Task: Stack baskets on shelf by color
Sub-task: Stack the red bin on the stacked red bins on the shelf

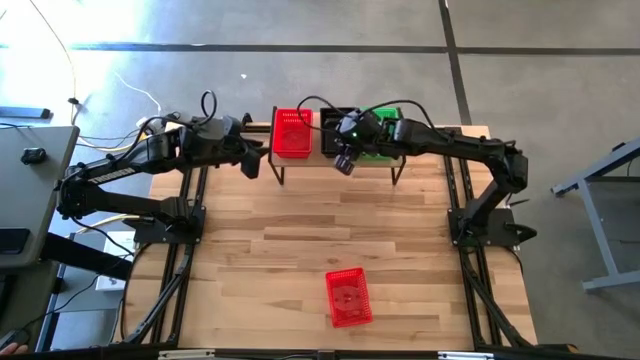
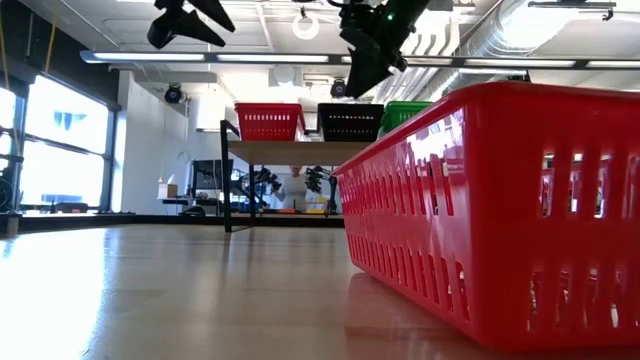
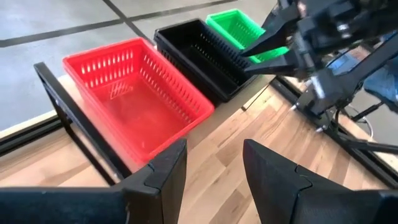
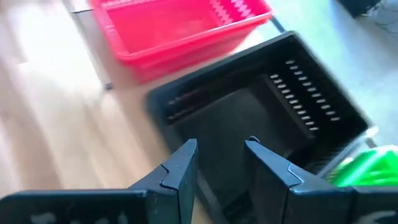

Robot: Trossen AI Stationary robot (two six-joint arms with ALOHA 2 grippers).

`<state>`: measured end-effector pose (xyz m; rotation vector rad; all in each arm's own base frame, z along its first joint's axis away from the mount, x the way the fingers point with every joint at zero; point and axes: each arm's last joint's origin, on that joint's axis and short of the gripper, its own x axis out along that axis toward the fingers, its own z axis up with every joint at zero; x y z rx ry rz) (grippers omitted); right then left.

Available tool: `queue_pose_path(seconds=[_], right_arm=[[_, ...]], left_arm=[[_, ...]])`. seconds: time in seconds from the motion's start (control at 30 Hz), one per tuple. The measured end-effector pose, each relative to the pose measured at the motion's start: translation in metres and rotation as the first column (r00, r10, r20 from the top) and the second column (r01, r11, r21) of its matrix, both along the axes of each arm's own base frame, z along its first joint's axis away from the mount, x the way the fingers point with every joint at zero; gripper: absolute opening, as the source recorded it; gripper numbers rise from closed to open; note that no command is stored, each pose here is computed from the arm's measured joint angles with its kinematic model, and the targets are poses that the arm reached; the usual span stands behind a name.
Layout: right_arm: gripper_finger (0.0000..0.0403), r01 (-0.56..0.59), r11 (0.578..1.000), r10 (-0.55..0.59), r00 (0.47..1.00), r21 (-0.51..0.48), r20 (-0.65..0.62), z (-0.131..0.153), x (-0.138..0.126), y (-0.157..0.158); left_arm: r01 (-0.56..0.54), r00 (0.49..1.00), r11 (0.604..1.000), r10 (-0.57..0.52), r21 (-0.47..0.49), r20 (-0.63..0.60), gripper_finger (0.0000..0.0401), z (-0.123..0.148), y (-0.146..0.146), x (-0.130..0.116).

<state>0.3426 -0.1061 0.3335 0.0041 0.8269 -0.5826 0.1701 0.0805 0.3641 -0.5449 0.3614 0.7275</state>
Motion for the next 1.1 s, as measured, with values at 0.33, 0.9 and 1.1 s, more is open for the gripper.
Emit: queue_pose_path(seconds=[0.33,0.9,1.1], right_arm=[[0.0113,-0.032,0.999,0.031,0.999,0.033,0.035,0.008,0.001,0.05],[0.0113,-0.187,0.924,0.182,0.982,0.334,0.049,0.005,-0.013,0.165],[0.0113,-0.165,0.899,0.178,0.984,0.406,0.007,-0.005,-0.02,0.201]], left_arm=[[0.063,0.992,0.997,-0.067,-0.044,-0.104,0.0147,-0.009,-0.006,-0.003],[0.23,0.958,0.971,-0.237,-0.06,-0.16,0.0147,-0.025,-0.034,0.008],[0.272,0.945,0.959,-0.282,-0.085,-0.167,0.0147,-0.036,-0.045,0.012]])
